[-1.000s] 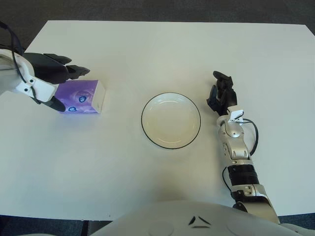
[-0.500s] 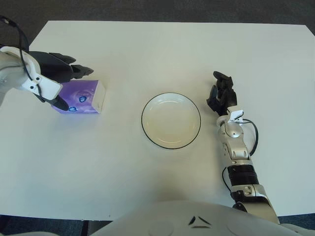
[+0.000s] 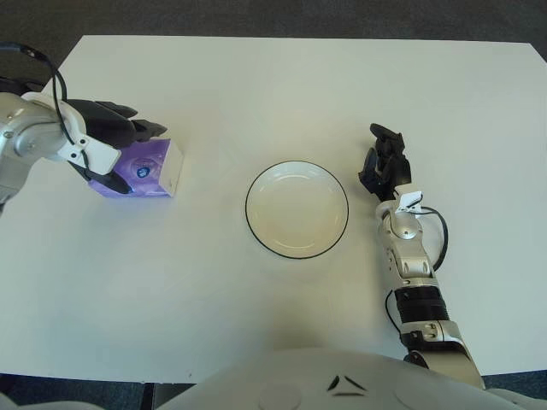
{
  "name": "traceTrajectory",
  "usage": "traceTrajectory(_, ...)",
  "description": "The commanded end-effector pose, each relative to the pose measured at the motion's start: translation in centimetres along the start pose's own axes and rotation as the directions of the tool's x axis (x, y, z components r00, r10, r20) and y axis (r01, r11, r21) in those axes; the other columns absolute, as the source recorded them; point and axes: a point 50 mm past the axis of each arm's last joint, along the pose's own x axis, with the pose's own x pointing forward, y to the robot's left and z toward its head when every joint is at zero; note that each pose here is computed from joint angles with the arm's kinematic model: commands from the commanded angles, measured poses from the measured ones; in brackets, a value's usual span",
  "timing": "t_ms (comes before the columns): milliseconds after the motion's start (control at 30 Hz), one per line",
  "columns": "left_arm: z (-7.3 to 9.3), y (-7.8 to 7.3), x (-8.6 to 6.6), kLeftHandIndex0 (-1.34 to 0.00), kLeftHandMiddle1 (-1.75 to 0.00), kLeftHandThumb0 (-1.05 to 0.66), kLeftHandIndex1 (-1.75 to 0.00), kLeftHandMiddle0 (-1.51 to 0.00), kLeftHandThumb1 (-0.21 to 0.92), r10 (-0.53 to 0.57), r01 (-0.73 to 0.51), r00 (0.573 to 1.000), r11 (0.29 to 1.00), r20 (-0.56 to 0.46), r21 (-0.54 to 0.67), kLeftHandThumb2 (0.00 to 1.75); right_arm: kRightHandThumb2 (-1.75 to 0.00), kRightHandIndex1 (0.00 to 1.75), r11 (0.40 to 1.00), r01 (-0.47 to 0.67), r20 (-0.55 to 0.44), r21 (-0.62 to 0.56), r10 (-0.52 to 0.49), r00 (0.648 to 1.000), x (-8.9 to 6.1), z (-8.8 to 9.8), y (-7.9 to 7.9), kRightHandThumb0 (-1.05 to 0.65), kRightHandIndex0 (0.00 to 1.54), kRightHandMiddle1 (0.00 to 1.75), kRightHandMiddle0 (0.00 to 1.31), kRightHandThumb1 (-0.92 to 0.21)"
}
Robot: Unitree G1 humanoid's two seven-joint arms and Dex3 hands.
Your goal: Put the tissue paper into the plate.
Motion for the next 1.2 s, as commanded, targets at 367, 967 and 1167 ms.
traceTrajectory(367,0.0,-0.7,1.8,-0.02,0.0,-1.05,-0.02,0.0,0.92,0.079,-0.081,0.996,0.996,-0.044,-0.037,0.37,-0.9,0.23,1.0,0.005,-0.323,-0.011,-0.008,0.946,-3.9,-6.5,-0.7,-0.63,0.27,0.8,0.0,-0.92)
traceTrajectory(967,-0.1,-2.1,3.8,0.0,0.0,-1.05,-0.05,0.0,0.92,0.019,-0.024,0.994,0.999,-0.108,-0.043,0.4,-0.9,0.24,1.0,0.008,-0.329,-0.015,-0.012,0.944,-3.9,-6.6,-1.1,-0.64,0.28,0.82,0.0,-0.92)
traceTrajectory(1167,0.1,-3.0,4.9,0.0,0.0,-1.05,-0.05,0.0,0.92,-0.012,0.008,0.993,0.999,-0.121,-0.031,0.41,-0.9,0.24,1.0,0.008,-0.327,-0.016,-0.013,0.945,-4.0,-6.5,-1.2,-0.64,0.27,0.81,0.0,-0.92)
